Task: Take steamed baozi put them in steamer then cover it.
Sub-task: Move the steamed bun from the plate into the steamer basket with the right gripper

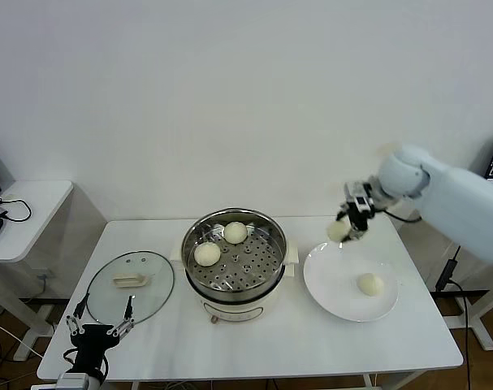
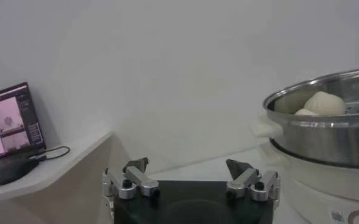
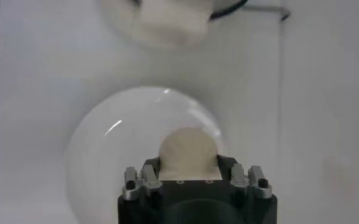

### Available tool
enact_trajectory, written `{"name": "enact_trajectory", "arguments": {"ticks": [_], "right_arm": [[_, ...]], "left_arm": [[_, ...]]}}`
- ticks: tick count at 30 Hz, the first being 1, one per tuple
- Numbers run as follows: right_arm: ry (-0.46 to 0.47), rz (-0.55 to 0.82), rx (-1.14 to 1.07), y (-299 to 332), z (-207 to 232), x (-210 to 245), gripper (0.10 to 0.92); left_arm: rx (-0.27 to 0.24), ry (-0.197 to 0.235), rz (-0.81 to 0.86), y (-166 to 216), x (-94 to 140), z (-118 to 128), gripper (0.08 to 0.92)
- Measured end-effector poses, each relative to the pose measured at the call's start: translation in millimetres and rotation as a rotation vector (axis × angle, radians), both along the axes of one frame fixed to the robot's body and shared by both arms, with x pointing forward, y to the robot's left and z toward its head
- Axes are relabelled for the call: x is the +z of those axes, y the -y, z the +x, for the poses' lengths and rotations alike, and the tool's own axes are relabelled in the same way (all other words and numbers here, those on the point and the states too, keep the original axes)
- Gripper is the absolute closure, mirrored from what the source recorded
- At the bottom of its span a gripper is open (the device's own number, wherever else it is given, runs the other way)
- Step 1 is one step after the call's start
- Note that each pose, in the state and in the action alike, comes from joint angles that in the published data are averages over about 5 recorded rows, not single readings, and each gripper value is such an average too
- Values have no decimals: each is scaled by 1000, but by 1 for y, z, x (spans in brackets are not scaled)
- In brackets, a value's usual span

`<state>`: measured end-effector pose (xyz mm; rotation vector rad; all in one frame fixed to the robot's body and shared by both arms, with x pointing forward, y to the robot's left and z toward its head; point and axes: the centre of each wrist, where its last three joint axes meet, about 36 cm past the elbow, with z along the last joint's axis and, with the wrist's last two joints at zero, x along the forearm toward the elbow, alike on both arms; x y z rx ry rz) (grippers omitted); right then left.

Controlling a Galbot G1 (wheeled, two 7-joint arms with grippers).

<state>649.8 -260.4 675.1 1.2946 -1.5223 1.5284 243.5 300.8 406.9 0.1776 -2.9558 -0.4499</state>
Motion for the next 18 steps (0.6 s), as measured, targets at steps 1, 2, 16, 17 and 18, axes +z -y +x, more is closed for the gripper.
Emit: {"name": "enact_trajectory", "arguments": {"ticks": [1,2,16,17,18], "right_arm": [[7,4,17,-9,1,5,420],[13,8,34,-18,2,8,421],[28,1,374,-149,-5,0,422],[28,-5,405,-157,-7,-3,422],[28,-12,435,-164,-9,-6,422]], "left_arm": [[2,0,0,0,0,0,177],[3,0,0,-1,0,0,177],[34,-2,3,-9,0,-3,177],[36,-2,3,-10,0,-3,177],[38,-1,2,-10,0,-3,177]]}}
